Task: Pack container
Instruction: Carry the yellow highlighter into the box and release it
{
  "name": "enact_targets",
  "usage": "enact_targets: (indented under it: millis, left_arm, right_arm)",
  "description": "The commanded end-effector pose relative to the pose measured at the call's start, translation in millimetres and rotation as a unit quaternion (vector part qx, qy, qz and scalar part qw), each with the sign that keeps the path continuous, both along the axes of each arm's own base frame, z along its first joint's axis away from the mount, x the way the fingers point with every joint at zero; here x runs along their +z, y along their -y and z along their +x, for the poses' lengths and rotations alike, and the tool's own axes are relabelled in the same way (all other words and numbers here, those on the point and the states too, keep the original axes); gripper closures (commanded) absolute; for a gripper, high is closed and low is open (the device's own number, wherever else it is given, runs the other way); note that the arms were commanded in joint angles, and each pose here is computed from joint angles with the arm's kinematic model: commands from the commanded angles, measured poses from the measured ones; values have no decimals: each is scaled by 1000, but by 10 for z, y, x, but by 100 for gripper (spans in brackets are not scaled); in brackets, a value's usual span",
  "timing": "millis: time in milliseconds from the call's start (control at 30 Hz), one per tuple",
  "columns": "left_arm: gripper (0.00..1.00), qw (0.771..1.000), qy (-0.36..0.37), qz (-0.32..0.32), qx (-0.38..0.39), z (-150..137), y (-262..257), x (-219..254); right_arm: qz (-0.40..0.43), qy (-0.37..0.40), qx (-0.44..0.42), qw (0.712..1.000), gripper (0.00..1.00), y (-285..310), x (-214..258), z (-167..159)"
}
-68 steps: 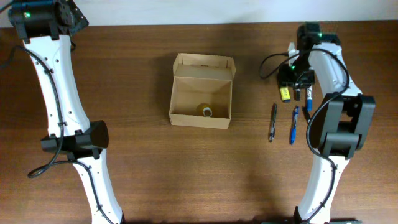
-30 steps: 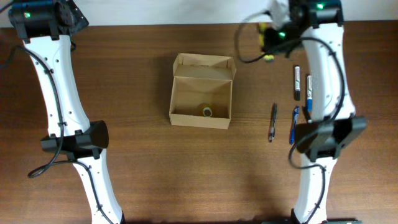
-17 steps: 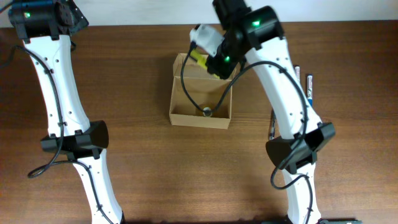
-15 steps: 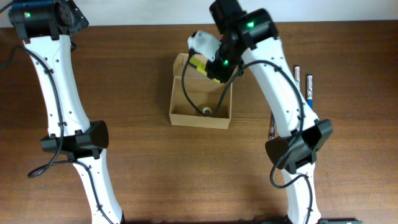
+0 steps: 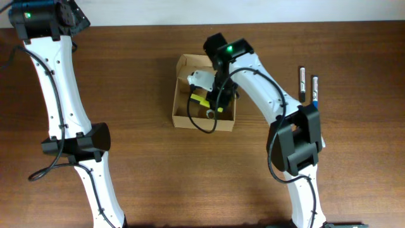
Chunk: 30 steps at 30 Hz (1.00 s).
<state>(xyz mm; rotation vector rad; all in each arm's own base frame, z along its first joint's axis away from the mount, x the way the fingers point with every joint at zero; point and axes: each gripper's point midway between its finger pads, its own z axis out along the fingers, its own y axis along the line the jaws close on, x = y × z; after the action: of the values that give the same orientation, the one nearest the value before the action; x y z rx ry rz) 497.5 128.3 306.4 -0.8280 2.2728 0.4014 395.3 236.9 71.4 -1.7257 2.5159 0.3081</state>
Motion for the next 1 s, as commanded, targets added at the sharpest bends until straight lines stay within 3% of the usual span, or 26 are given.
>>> enact_targets:
  millis: [0, 267, 433, 567, 633, 800, 900, 967]
  left_arm:
    - [0, 1000, 12, 4, -1, -73, -10, 150]
    - [0, 1000, 12, 4, -2, -73, -9, 150]
    - [0, 1000, 12, 4, -1, -73, -10, 150]
    - [0, 1000, 12, 4, -1, -73, -9, 150]
    - [0, 1000, 12, 4, -1, -74, -10, 150]
    - [0, 1000, 12, 4, -1, -73, -10, 150]
    - [0, 1000, 12, 4, -2, -73, -9, 149]
    - [0, 1000, 12, 4, -1, -73, -10, 150]
  right_arm:
    - [-21, -1, -14, 1000, 96, -11, -174, -46]
    - [-37, 15, -36, 999, 96, 30, -322, 23]
    - [-50, 20, -42, 998, 71, 49, -89, 7]
    - [-26, 56, -58, 996, 53, -43, 381, 103]
    - [-11, 81, -57, 995, 55, -84, 663, 137]
    - [30, 163, -113, 980, 72, -54, 1486, 269]
    - [15, 234, -174, 957, 73, 219, 1953, 379]
    - [18, 260, -207, 943, 67, 414, 2195, 396]
